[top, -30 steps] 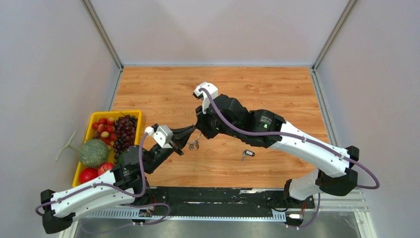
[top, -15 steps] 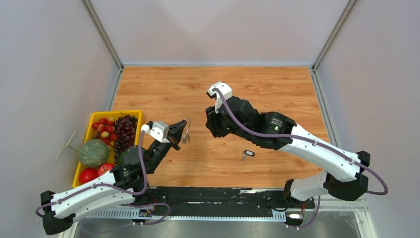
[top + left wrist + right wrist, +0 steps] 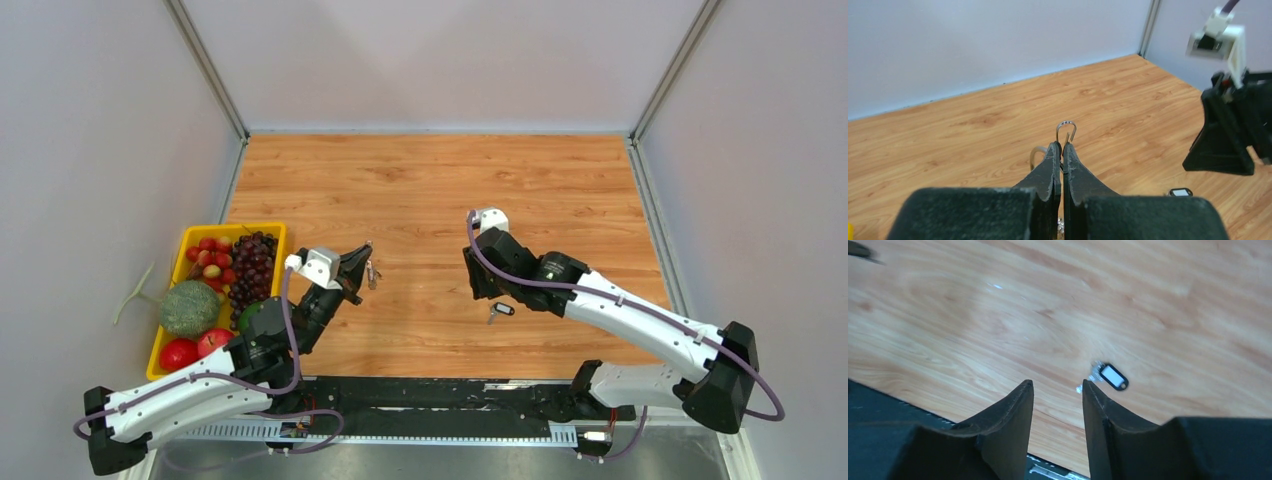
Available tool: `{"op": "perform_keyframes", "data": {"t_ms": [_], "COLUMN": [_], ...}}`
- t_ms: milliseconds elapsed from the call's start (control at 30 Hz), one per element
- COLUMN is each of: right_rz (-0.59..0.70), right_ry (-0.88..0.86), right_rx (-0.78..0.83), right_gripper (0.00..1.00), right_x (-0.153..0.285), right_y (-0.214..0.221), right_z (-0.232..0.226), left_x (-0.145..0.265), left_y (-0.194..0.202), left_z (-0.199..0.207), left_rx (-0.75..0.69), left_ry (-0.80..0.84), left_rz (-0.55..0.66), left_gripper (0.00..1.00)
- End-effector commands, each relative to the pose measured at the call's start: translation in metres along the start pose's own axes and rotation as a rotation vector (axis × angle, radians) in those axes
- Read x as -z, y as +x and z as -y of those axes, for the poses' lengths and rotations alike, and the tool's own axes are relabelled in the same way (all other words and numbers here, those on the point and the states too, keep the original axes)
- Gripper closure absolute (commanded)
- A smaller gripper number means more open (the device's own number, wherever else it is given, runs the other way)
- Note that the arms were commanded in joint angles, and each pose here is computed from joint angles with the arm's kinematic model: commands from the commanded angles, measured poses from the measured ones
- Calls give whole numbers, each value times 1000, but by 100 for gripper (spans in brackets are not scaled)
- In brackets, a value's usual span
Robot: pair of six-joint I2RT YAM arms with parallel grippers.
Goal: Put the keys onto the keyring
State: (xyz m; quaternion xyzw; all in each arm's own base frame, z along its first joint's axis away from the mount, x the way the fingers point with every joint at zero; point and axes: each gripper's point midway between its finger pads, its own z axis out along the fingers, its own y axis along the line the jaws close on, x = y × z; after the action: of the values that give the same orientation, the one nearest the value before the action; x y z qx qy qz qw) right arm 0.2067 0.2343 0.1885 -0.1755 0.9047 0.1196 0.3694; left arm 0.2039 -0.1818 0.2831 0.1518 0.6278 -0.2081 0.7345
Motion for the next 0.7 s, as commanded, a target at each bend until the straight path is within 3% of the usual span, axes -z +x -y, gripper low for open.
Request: {"op": "perform_keyframes", "data": {"t_ms": [0, 167, 400, 667], "right_rz": [7, -59, -101, -181], "right_ry": [39, 116, 143, 142], "right_rx": [-167, -208, -220, -282], "right_gripper": [56, 56, 55, 55], "right_x": [-23, -51, -77, -99], "right_y": [22, 56, 69, 91], "right_z": [17, 40, 56, 50], "left_x": [1, 2, 2, 2], "left_y": [-10, -8, -5, -3], "left_z": [-3, -3, -1, 2], "left_rx": [26, 30, 27, 24], "left_ry": [-12, -9, 4, 16], "left_rz": [37, 36, 28, 24], "left_gripper": [100, 100, 100, 100]}}
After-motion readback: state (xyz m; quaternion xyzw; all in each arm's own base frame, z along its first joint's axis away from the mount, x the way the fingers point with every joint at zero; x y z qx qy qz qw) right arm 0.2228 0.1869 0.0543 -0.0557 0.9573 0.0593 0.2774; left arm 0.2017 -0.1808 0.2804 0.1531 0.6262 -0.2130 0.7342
